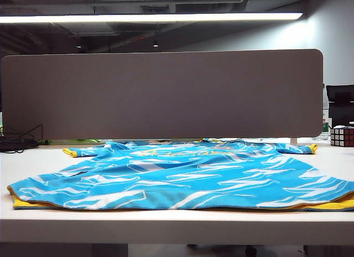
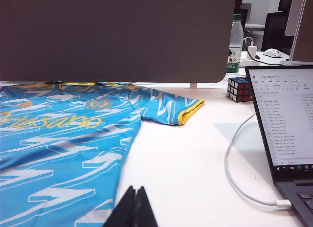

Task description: Fold the bottom side of the soccer jersey horizontally towards the center, about one-third of the way, then fold the sleeve back towards the center, creating a straight line along the edge of the the soccer jersey, and finally fold the bottom of the soccer jersey up towards the top, creating a neat rectangle.

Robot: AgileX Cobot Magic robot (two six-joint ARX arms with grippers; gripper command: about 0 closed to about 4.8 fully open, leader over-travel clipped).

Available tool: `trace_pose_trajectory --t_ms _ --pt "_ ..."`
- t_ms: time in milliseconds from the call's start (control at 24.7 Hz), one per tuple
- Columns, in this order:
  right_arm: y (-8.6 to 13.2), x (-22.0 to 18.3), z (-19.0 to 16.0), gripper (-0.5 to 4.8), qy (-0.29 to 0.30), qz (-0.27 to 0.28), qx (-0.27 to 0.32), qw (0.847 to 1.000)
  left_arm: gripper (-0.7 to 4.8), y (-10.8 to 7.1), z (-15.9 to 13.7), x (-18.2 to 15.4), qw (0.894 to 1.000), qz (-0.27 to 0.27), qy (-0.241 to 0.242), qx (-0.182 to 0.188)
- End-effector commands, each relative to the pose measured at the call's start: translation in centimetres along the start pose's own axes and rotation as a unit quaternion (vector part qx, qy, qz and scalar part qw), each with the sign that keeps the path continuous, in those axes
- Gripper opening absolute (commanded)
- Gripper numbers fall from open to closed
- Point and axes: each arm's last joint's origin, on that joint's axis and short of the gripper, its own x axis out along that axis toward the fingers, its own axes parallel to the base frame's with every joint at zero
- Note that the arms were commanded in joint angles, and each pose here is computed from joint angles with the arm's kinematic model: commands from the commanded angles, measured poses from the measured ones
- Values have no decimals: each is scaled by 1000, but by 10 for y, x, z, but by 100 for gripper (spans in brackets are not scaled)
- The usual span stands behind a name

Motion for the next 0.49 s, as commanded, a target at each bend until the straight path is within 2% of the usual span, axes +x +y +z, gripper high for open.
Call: trace_pose_trajectory --t_ms 40,404,445,485 --pt "0 0 0 -1 -9 1 1 1000 -5 0 1 0 1000 2 -3 -1" --pt "0 0 0 -1 -6 1 1 1000 -5 0 1 0 1000 -5 -4 -2" --pt "0 0 0 -1 -6 1 5 1000 -6 0 1 0 1000 -5 -3 -9" --pt "1 0 0 -1 -6 9 26 1000 -6 0 1 0 999 -5 -3 -39"
